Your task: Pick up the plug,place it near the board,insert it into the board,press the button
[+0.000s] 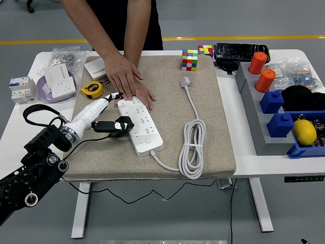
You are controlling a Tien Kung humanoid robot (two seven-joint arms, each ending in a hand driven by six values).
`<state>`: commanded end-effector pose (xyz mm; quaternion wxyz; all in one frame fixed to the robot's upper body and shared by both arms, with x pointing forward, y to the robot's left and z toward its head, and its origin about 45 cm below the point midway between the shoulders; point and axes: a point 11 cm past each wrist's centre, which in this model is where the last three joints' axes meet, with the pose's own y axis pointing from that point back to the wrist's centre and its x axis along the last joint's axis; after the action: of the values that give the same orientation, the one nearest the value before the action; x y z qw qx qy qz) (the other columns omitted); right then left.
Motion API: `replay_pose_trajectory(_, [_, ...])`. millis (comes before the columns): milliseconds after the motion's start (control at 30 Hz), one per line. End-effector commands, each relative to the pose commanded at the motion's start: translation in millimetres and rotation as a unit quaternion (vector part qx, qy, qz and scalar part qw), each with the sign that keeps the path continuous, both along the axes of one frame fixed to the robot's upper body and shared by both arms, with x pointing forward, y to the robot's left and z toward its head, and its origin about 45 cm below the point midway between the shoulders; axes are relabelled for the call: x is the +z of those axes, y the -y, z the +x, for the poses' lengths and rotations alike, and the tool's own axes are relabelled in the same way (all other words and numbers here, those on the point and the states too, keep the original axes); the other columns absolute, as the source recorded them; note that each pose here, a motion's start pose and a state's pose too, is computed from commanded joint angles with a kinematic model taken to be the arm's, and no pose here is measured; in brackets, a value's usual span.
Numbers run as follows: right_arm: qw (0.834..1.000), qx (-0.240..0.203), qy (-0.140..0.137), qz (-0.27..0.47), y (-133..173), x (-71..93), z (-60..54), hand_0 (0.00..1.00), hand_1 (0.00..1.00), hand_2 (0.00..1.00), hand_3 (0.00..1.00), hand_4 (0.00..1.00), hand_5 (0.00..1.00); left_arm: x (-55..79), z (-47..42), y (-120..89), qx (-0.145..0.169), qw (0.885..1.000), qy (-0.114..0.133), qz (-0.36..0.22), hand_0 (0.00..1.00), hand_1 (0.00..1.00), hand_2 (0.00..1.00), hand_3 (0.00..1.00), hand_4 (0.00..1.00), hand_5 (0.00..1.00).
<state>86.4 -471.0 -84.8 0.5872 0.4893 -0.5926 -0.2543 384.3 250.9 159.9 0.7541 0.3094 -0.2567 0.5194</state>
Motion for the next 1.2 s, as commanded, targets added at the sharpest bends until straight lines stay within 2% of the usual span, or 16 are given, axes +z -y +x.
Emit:
replay_pose_trajectory(200, [1.000,-0.002,0.000,0.001,-1,-0.7,-1.1,0.983,0.933,0.870,0.892,0.998,0.998,7.0,-7.4,0,0.034,0.994,0.003,-0.105,0.998,0.998,0.998,0.998,0.998,0.998])
replay_pose_trajectory(400, [1.000,-0.003,0.002,0.002,-1,-0.5,0.1,0.982,0.933,0.870,0.892,0.998,0.998,9.2,-20.3,3,0.069,0.973,-0.001,-0.219,0.998,0.998,0.998,0.998,0.998,0.998])
replay_pose_trajectory(633, [1.000,-0.004,0.000,0.003,-2,-1.5,-2.6,0.983,0.933,0.870,0.891,0.998,0.998,6.6,-36.7,5,0.089,0.945,-0.021,-0.314,0.998,0.998,0.998,0.998,0.998,0.998])
replay_pose_trajectory(700, [1.000,-0.003,0.000,0.003,-3,-1.6,-2.1,0.983,0.933,0.870,0.891,0.998,0.998,5.1,-41.1,3,0.093,0.941,-0.026,-0.324,0.998,0.998,0.998,0.998,0.998,0.998])
replay_pose_trajectory(933, [1.000,-0.002,0.001,0.003,-2,-1.0,-0.9,0.981,0.933,0.870,0.889,0.998,0.998,-6.8,-56.4,-7,0.106,0.943,-0.039,-0.313,0.998,0.998,0.998,0.998,0.998,0.998])
replay_pose_trajectory(1200, [1.000,-0.004,-0.001,0.002,-1,-1.4,-4.2,0.981,0.931,0.870,0.890,0.998,0.998,-14.7,-76.9,-17,0.106,0.962,-0.036,-0.249,0.998,0.998,0.987,0.967,0.998,0.998])
